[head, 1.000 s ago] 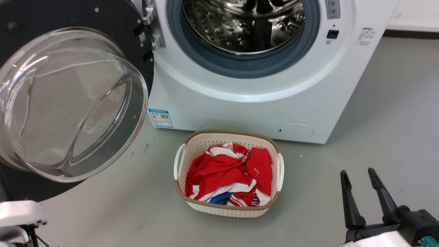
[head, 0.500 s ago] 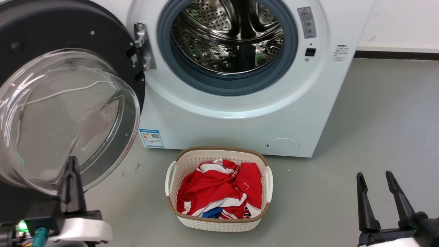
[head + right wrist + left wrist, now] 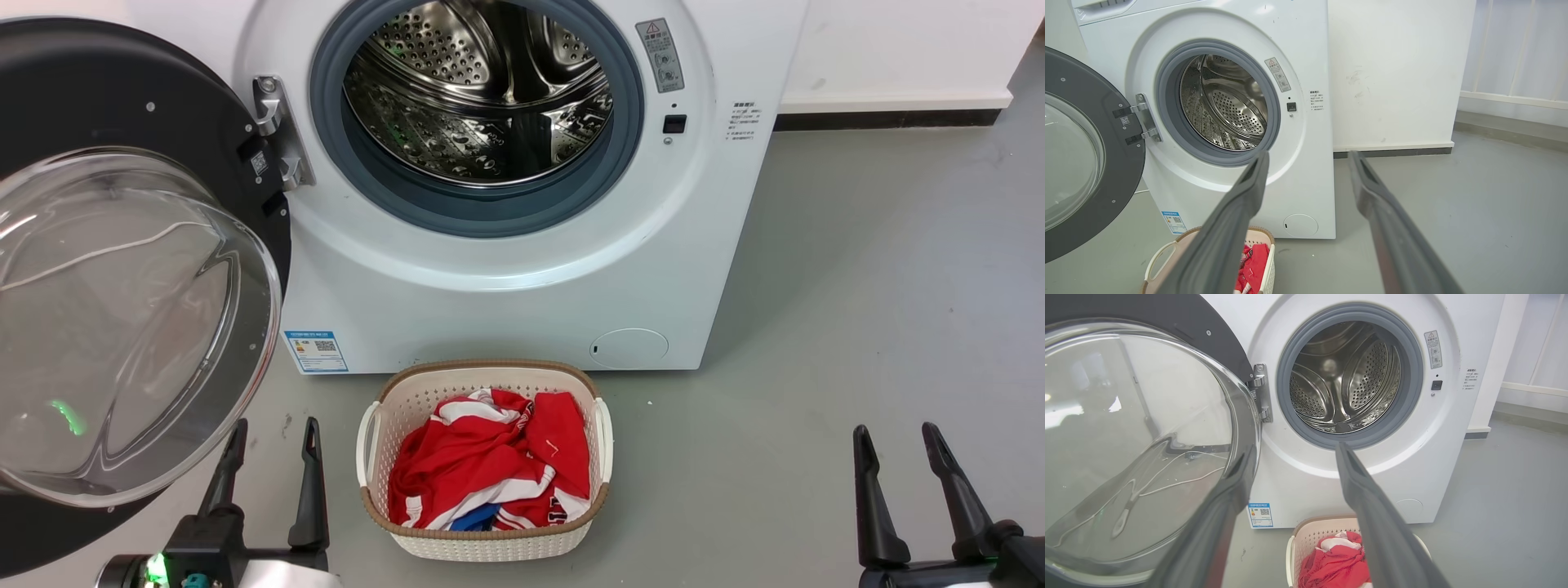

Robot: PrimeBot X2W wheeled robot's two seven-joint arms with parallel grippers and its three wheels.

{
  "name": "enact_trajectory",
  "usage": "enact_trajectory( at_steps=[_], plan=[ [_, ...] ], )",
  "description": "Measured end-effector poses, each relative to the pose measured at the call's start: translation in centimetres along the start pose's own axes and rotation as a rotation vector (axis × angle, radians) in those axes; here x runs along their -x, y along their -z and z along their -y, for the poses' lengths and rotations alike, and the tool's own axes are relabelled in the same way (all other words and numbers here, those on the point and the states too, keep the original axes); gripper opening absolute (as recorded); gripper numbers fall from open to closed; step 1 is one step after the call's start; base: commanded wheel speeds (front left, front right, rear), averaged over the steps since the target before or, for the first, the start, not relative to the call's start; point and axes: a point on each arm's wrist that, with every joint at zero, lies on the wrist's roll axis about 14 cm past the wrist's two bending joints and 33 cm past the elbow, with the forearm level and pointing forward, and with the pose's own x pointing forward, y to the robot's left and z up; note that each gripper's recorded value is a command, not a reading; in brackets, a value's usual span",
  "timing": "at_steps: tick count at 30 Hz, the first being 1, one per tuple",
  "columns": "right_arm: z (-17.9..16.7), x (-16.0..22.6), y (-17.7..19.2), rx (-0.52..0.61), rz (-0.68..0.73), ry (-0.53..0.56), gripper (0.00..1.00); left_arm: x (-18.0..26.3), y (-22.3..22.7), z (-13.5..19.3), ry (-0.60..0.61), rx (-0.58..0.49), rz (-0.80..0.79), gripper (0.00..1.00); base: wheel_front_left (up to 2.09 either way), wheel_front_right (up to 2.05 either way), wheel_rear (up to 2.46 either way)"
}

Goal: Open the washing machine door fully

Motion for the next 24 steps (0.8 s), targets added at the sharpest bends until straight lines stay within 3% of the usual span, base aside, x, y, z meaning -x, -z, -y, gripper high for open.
enact_trajectory(
  at_steps=[20, 21, 24],
  plan=[
    [0.0, 0.5, 0.4, -0.008, -0.014, 0.002, 1.0, 0.6, 1.0, 0.5, 0.004, 0.023, -0.032, 1.0, 0.0, 0.0, 0.0],
    [0.0, 0.5, 0.4, -0.009, -0.014, 0.001, 0.0, 0.6, 1.0, 0.5, 0.002, 0.022, -0.033, 0.0, 0.0, 0.0, 0.0],
    [0.0, 0.8, 1.3, -0.014, -0.044, 0.004, 0.0, 1.1, 2.0, 0.5, 0.001, 0.023, -0.068, 0.0, 0.0, 0.0, 0.0]
  ],
)
